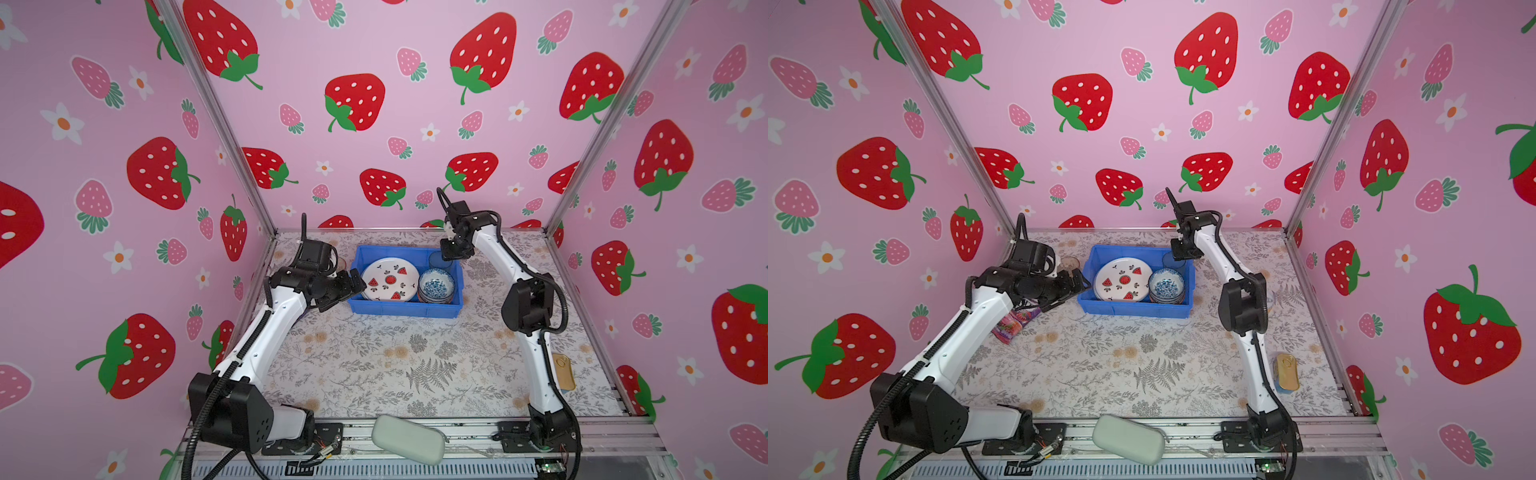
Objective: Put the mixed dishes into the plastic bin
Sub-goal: 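Lower the green glass cup into the bin beside the bowls, then grasp the amber glass cup with the left gripper while right withdraws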
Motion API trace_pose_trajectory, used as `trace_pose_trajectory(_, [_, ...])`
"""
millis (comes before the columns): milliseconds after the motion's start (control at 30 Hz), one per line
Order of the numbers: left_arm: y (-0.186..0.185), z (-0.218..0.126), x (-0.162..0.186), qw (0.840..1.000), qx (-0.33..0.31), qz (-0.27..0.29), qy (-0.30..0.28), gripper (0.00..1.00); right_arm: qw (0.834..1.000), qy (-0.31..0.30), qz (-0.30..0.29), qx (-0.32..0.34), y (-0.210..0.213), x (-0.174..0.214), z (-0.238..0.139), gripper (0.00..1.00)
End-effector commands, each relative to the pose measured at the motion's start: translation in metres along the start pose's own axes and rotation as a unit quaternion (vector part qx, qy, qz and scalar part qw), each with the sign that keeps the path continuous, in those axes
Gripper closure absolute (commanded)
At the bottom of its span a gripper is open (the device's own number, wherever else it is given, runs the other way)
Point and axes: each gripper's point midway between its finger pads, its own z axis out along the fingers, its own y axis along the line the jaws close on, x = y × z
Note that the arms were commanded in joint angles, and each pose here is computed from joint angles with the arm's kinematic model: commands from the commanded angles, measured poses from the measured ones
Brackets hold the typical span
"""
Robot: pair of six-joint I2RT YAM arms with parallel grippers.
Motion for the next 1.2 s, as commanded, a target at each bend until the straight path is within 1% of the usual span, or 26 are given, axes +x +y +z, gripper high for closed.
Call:
trace_pose_trajectory(0, [0.004,-0.02,-0.016,0.999,-0.022,0.001,-0.028,0.01,0.998,-0.055,0.002,-0.01,-0.01,-0.019,-0.065,0.5])
trace_pose_trajectory(67, [0.008,-0.023,-0.025,0.999,-0.03,-0.007,-0.039,0.01,0.997,-0.068,0.006,-0.023,-0.015,-0.021,-0.082,0.47])
trace_pose_trajectory(133, [0.015,-0.025,-0.036,0.998,-0.043,-0.016,-0.051,0.01,0.996,-0.078,0.009,-0.041,-0.017,-0.02,-0.095,0.36])
trace_pose_trajectory(233, [0.027,-0.026,-0.053,0.995,-0.066,-0.033,-0.062,0.01,0.995,-0.093,0.007,-0.043,-0.025,-0.015,-0.113,0.19])
trace_pose_trajectory(333, [0.043,-0.029,-0.073,0.991,-0.094,-0.051,-0.081,0.01,0.994,-0.1,0.005,-0.043,-0.033,-0.003,-0.127,0.08])
trace_pose_trajectory(367, [0.048,-0.029,-0.079,0.989,-0.101,-0.06,-0.086,0.01,0.994,-0.101,0.006,-0.041,-0.036,0.003,-0.13,0.02])
trace_pose_trajectory(467, [0.06,-0.025,-0.096,0.985,-0.114,-0.081,-0.096,0.01,0.995,-0.099,0.014,-0.031,-0.049,0.023,-0.137,0.01])
trace_pose_trajectory(567, [0.071,-0.015,-0.11,0.983,-0.127,-0.098,-0.092,0.01,0.994,-0.102,0.026,-0.03,-0.061,0.043,-0.143,0.01])
trace_pose_trajectory(700, [0.081,0.0,-0.127,0.978,-0.152,-0.106,-0.097,0.0,0.993,-0.102,0.046,-0.038,-0.08,0.069,-0.145,0.01])
trace_pose_trajectory(767, [0.085,0.008,-0.136,0.975,-0.163,-0.109,-0.101,0.02,0.993,-0.094,0.056,-0.04,-0.091,0.083,-0.142,0.01])
trace_pose_trajectory(933, [0.094,0.032,-0.155,0.972,-0.181,-0.116,-0.095,0.09,0.991,-0.088,0.087,-0.048,-0.113,0.102,-0.139,0.01])
trace_pose_trajectory(1167, [0.103,0.067,-0.169,0.971,-0.195,-0.121,-0.065,0.2,0.988,-0.094,0.109,-0.063,-0.126,0.106,-0.136,0.01])
